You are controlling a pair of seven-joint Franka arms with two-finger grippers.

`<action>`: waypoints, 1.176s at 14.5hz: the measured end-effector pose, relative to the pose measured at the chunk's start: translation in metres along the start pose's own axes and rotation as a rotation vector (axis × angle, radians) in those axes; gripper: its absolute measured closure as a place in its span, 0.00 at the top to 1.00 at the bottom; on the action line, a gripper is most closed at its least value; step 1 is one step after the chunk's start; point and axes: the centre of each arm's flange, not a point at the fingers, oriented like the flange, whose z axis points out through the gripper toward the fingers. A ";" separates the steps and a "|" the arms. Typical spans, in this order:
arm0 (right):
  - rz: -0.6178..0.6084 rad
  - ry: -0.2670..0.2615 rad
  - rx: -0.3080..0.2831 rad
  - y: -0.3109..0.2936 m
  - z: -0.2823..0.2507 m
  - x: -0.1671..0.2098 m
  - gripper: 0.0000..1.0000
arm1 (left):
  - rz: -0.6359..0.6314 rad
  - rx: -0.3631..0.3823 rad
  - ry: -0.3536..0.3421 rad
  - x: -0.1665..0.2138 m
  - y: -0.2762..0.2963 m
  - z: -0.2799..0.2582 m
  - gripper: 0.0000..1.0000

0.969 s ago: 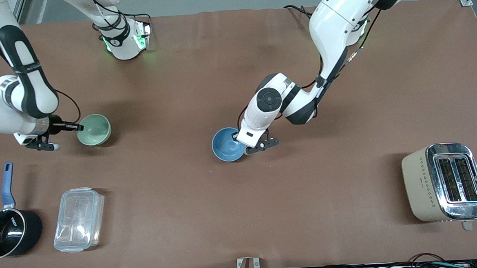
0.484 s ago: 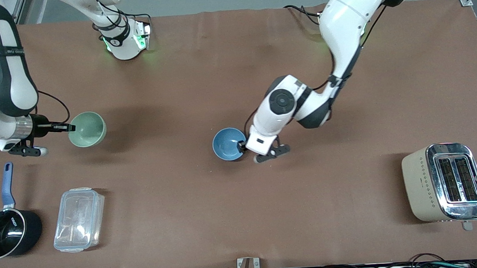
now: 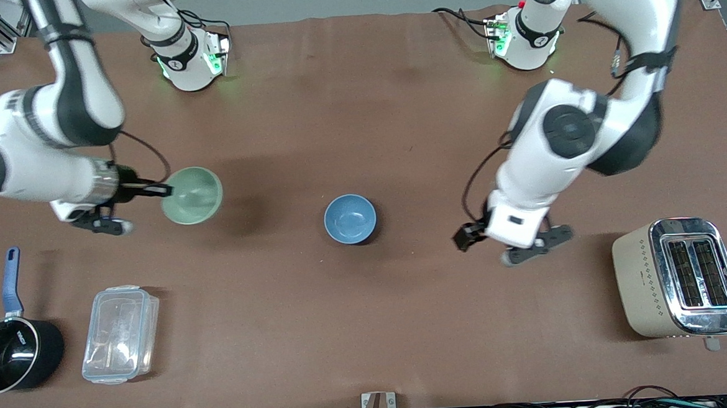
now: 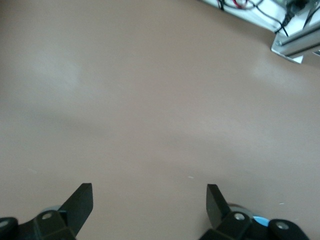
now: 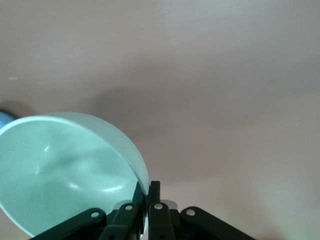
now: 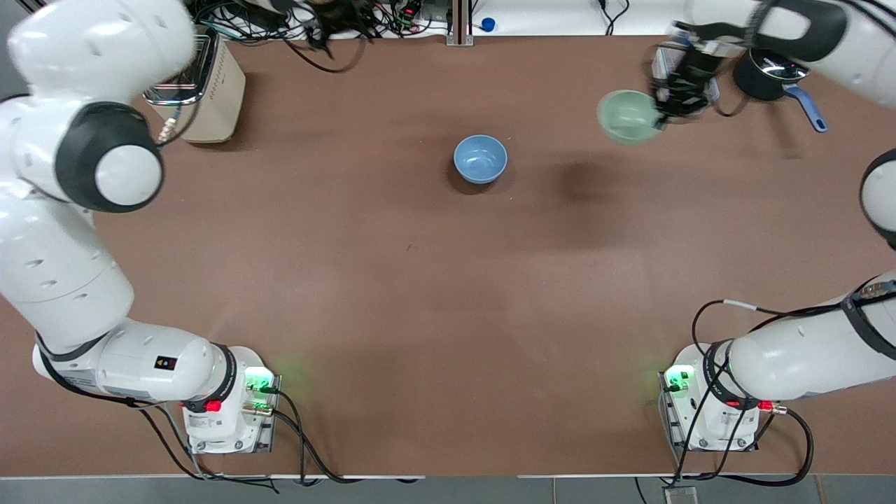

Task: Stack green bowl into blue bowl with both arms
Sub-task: 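Carry the green bowl toward the blue bowl while the left gripper releases and withdraws, then lower the green bowl into the blue bowl with the right gripper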

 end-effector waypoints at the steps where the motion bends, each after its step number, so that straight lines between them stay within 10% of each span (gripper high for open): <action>1: 0.024 0.017 -0.009 -0.042 0.000 -0.018 0.06 | 0.037 0.017 0.004 0.013 -0.024 -0.017 1.00; 7: 0.140 0.108 0.000 -0.194 0.050 -0.058 0.06 | 0.160 0.141 -0.064 0.034 -0.149 -0.120 1.00; 17: 0.132 0.139 0.035 -0.251 0.132 -0.056 0.07 | 0.260 0.156 -0.110 -0.014 -0.210 -0.190 1.00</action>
